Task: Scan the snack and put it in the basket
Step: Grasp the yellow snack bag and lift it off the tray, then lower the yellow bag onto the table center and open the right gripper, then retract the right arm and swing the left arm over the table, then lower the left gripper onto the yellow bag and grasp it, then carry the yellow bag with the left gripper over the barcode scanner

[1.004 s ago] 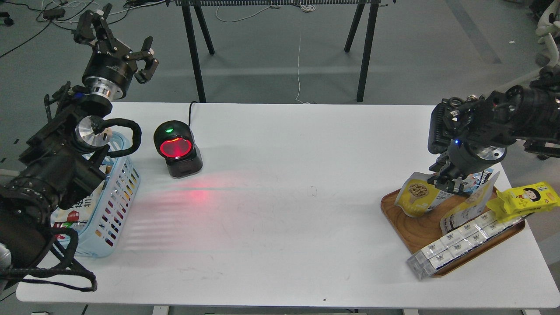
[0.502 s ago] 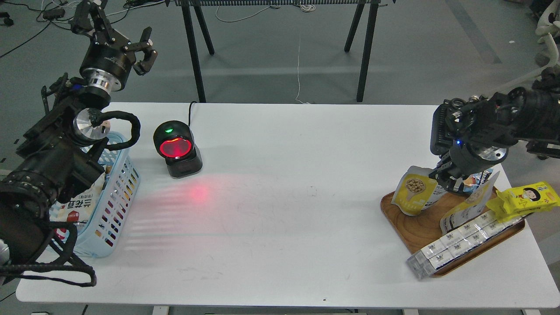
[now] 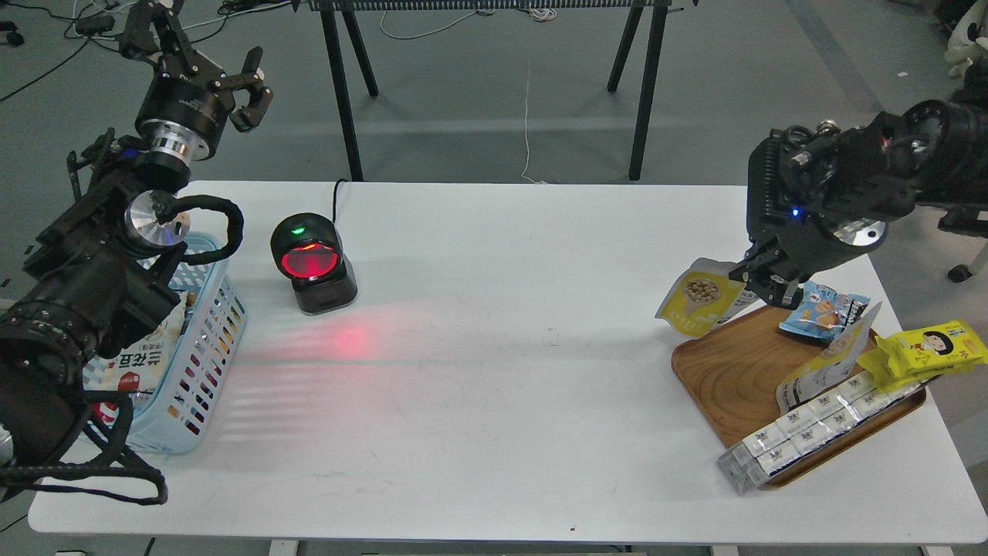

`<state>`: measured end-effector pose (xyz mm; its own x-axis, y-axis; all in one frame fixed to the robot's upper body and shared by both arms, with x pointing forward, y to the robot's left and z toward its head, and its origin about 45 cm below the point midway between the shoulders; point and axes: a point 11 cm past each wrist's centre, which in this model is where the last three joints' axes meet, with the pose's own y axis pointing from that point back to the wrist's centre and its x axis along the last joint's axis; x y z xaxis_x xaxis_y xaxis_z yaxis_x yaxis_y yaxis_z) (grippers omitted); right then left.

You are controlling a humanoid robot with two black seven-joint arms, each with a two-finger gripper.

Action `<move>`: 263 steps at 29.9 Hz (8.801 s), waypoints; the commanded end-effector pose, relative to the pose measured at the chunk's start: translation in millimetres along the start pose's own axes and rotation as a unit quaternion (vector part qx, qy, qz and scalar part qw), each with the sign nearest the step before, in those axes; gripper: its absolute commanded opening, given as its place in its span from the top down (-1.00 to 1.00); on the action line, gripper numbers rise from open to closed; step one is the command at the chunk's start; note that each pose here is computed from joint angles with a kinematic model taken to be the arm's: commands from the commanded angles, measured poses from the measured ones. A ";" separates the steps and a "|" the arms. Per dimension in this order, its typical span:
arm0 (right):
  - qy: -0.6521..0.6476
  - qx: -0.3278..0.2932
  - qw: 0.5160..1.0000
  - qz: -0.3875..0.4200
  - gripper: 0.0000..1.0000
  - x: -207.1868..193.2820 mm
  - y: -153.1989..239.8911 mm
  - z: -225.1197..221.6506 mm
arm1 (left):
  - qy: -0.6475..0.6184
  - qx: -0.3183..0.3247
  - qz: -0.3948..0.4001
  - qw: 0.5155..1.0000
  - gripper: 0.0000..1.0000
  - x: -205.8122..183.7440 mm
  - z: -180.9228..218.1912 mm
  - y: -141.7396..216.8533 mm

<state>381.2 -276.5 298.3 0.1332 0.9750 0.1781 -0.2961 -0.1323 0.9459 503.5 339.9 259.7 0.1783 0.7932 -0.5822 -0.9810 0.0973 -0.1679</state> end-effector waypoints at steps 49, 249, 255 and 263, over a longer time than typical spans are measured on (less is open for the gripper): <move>0.024 0.033 0.996 0.085 1.00 176.5 -66.0 -19.8 | -0.005 0.003 0.010 1.000 -0.99 10.4 -0.9 6.5; -0.774 0.226 -0.160 0.570 -0.97 -172.1 -58.0 28.3 | -0.762 0.218 -0.602 0.096 0.98 -91.2 -34.5 164.5; -0.774 0.226 -0.158 0.570 -0.97 -171.9 -58.0 28.3 | -0.775 0.231 -0.579 0.098 0.98 -80.9 -13.5 161.4; -0.773 0.228 -0.157 0.571 -0.97 -170.1 -56.3 30.4 | -0.789 0.216 -0.569 0.091 0.97 -92.4 -3.2 149.6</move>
<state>403.1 -441.1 221.6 0.0586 -0.7584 -0.6492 -0.9980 -0.0289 -0.0563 337.3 280.1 279.7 0.2937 -0.8106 0.5066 -0.3557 0.3993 0.8450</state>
